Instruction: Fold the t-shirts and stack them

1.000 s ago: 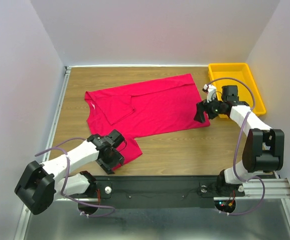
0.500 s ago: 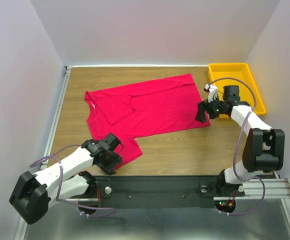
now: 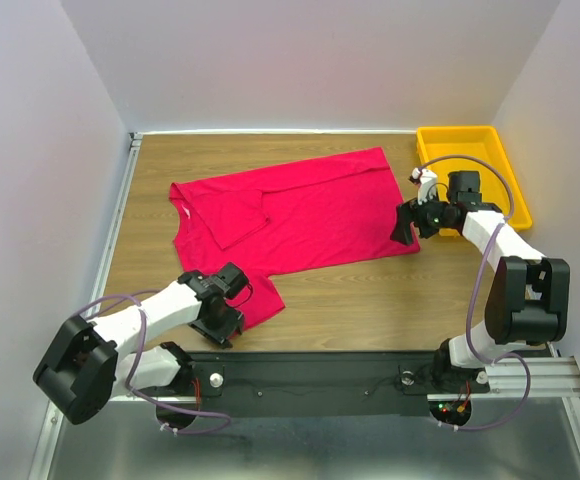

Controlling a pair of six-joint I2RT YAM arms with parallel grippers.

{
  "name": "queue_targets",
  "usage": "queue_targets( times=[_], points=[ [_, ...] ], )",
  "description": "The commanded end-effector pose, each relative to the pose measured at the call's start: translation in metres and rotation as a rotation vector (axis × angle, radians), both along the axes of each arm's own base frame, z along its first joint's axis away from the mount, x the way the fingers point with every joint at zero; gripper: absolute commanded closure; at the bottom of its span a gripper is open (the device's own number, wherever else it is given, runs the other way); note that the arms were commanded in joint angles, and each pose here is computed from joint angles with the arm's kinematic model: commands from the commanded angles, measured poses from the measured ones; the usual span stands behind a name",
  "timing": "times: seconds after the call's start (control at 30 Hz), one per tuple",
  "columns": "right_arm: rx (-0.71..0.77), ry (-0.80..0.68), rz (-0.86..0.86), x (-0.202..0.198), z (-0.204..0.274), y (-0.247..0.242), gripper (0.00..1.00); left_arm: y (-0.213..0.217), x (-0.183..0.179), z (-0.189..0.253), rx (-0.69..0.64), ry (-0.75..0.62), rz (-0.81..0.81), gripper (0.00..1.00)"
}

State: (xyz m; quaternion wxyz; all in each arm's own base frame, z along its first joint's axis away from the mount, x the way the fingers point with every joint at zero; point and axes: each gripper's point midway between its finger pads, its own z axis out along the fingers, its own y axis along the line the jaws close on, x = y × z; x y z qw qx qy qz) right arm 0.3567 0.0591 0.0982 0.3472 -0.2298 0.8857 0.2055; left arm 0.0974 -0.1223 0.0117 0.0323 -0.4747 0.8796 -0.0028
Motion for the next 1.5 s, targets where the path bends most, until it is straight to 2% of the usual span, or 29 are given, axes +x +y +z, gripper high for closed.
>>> queue_targets(
  times=[0.0,0.27,0.63,0.87,1.07,1.47],
  points=[
    [0.017,-0.022,-0.007,0.004,0.005,-0.003,0.0,0.007,0.013,0.009,0.052,-0.051,0.046,0.5],
    [0.02,-0.019,-0.005,0.004,0.004,-0.004,0.0,0.018,0.021,0.026,0.106,-0.09,0.028,0.41],
    [0.026,-0.017,-0.015,0.004,0.004,-0.008,0.0,0.019,0.013,0.014,0.104,-0.029,0.016,0.41],
    [0.04,-0.016,-0.027,0.004,0.005,-0.01,0.0,0.018,0.013,0.01,0.112,-0.011,0.007,0.44],
    [0.059,-0.018,-0.045,0.005,0.008,-0.016,0.0,0.016,0.013,0.006,0.115,0.008,0.002,0.52],
    [0.115,-0.021,-0.086,0.004,0.016,-0.031,0.0,0.006,0.01,-0.007,0.051,0.013,-0.014,0.58]
  ],
)
